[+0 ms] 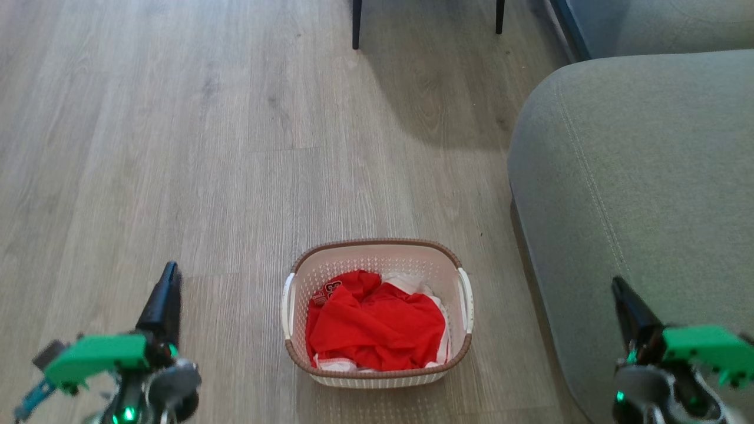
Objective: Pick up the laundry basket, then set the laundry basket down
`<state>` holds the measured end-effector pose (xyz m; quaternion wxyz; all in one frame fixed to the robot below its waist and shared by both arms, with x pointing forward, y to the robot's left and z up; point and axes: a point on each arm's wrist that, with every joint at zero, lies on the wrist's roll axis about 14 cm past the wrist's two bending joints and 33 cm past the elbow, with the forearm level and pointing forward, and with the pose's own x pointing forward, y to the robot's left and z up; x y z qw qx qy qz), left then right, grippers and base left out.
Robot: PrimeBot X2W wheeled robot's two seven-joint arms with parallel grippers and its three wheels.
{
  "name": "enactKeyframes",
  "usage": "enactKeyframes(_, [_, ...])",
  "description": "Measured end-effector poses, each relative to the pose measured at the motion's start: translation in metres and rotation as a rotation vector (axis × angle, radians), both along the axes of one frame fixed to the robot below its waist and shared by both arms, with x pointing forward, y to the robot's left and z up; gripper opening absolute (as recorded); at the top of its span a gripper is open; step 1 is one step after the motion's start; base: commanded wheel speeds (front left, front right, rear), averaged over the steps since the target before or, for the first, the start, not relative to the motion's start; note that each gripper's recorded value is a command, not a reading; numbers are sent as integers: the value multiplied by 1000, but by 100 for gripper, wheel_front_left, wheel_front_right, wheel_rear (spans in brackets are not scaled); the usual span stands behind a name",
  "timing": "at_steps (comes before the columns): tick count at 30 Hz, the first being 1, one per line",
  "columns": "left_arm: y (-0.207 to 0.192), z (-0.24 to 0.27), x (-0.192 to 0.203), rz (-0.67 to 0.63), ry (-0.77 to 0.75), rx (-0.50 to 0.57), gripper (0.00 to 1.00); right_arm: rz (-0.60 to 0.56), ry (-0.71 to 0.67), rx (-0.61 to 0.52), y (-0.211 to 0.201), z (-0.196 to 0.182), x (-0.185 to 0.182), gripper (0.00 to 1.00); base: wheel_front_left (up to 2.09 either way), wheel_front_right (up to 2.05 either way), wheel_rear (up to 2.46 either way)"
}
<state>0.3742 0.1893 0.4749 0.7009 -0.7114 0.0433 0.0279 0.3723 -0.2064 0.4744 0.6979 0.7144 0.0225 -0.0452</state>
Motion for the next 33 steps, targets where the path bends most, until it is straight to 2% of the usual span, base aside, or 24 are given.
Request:
enactKeyframes(9, [-1,-61,-40,13,192,-14,100,-3,170,23,5,-54,-32,100,0,0,0])
enactKeyframes(20, [-6,-49,-34,0,153,49,100,-1,158,-10,9,-50,-30,100,0,0,0])
enactKeyframes(33, [-14,-36,-30,-40,124,216,100,10,124,-153,9,-37,-25,100,0,0,0])
